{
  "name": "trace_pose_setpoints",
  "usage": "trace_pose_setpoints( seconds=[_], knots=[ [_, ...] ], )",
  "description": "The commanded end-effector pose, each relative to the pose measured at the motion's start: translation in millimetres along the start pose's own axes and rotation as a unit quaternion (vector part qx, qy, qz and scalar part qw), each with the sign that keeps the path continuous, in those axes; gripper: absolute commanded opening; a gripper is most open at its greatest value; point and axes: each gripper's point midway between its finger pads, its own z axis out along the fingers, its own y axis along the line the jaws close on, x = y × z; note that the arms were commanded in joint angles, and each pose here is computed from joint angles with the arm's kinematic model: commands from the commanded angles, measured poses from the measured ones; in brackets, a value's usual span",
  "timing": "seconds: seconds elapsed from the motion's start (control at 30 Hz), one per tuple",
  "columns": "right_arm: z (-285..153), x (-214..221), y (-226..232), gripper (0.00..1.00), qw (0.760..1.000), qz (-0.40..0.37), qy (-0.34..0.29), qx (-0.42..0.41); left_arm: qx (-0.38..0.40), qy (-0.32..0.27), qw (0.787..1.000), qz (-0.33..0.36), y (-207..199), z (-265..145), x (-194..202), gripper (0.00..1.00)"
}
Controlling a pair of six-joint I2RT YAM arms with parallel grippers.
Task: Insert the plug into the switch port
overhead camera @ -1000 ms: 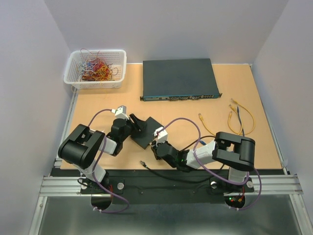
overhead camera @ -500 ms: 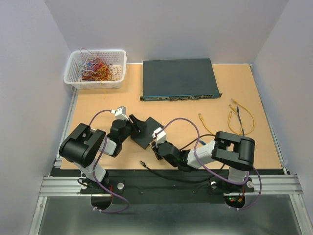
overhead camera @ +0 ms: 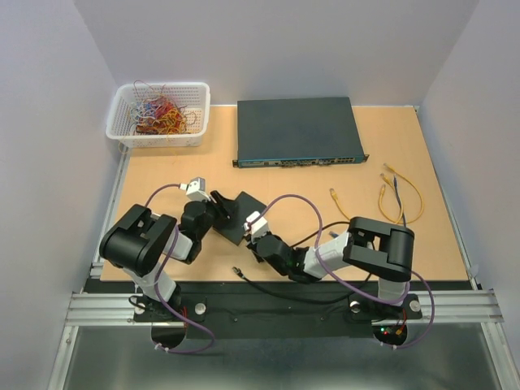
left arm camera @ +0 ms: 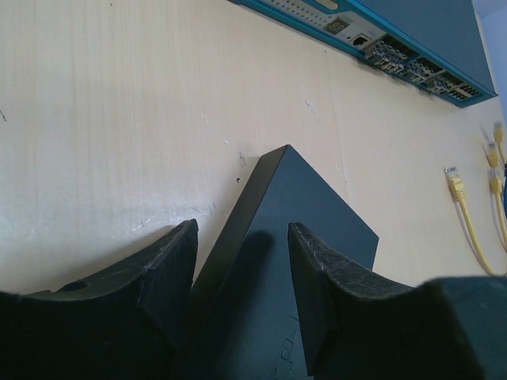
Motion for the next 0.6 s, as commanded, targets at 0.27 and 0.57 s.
trace_pose_setpoints(
  seconds=[0.27, 0.57],
  knots=[
    [29, -88, 42, 0.0, 0.988, -0.05, -0.125, -0.081, 0.029, 0.196, 0.98, -0.036, -10, -45, 111, 0.59],
    [43, -83, 34, 0.0, 0.99, -0.048, -0.119, -0.064, 0.027, 0.204, 0.977, -0.053, -8, -57, 122, 0.59]
  ],
)
